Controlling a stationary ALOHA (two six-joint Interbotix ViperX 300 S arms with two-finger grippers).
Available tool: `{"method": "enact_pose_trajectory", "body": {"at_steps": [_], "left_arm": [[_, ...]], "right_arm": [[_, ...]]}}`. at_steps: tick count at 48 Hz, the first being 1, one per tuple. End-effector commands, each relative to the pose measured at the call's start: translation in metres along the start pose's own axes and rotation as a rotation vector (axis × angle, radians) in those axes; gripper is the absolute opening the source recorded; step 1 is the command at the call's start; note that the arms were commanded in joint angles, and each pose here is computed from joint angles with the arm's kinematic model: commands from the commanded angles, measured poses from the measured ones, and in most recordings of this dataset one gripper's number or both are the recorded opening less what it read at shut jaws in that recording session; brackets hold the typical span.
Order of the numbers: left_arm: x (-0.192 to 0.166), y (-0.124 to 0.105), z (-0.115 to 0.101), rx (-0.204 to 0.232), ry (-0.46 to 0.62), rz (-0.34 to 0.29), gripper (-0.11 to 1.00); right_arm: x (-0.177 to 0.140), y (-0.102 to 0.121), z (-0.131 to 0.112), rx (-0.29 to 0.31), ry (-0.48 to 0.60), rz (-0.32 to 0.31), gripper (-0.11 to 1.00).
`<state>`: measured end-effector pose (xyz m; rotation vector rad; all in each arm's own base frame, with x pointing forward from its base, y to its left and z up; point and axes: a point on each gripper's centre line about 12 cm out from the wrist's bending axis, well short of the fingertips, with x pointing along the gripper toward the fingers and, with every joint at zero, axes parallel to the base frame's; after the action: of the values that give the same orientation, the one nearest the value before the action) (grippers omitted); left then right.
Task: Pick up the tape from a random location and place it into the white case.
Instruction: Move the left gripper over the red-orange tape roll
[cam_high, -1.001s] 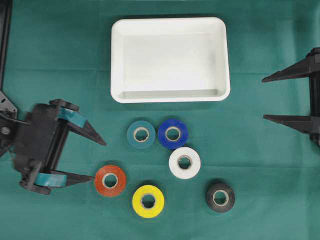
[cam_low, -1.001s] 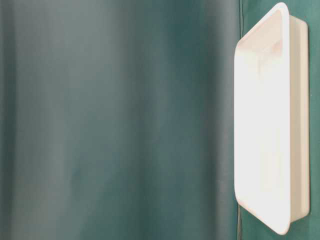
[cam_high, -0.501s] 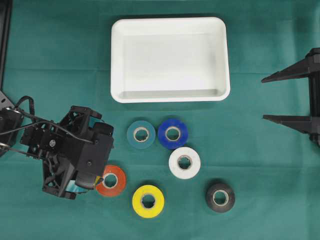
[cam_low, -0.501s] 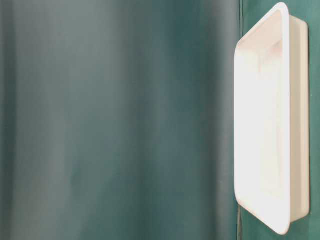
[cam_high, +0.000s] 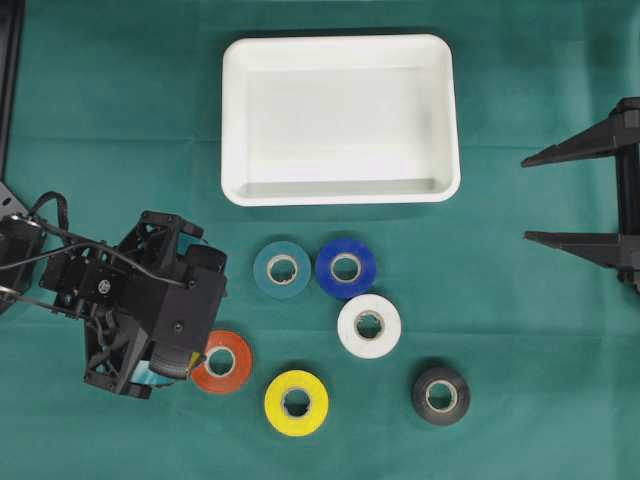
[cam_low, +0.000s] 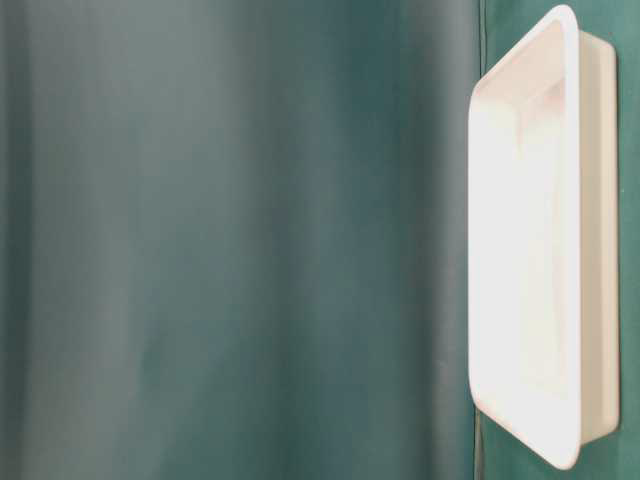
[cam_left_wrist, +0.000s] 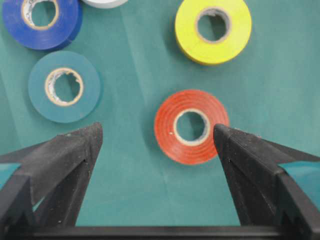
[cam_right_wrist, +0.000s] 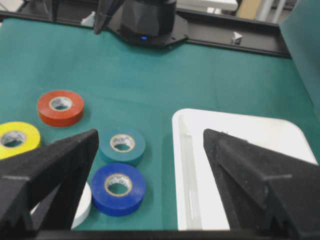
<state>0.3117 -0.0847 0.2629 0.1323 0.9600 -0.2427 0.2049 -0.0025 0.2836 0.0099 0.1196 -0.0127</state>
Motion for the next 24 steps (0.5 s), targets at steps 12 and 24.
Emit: {"method": "enact_pose_trajectory", "body": {"at_steps": [12, 24], "left_arm": [[-0.0073, 0.0013, 0.0077, 0.0, -0.032, 0.004, 0.99], [-0.0012, 0.0013, 0.0047, 0.0, -0.012, 0.004, 0.99]], "right_arm": [[0.0015, -0.0002, 0.0114, 0.003, -0.026, -0.001, 0.9], [0.0018, 0.0001, 0.0107, 0.003, -0.025, 0.0, 0.9]]}}
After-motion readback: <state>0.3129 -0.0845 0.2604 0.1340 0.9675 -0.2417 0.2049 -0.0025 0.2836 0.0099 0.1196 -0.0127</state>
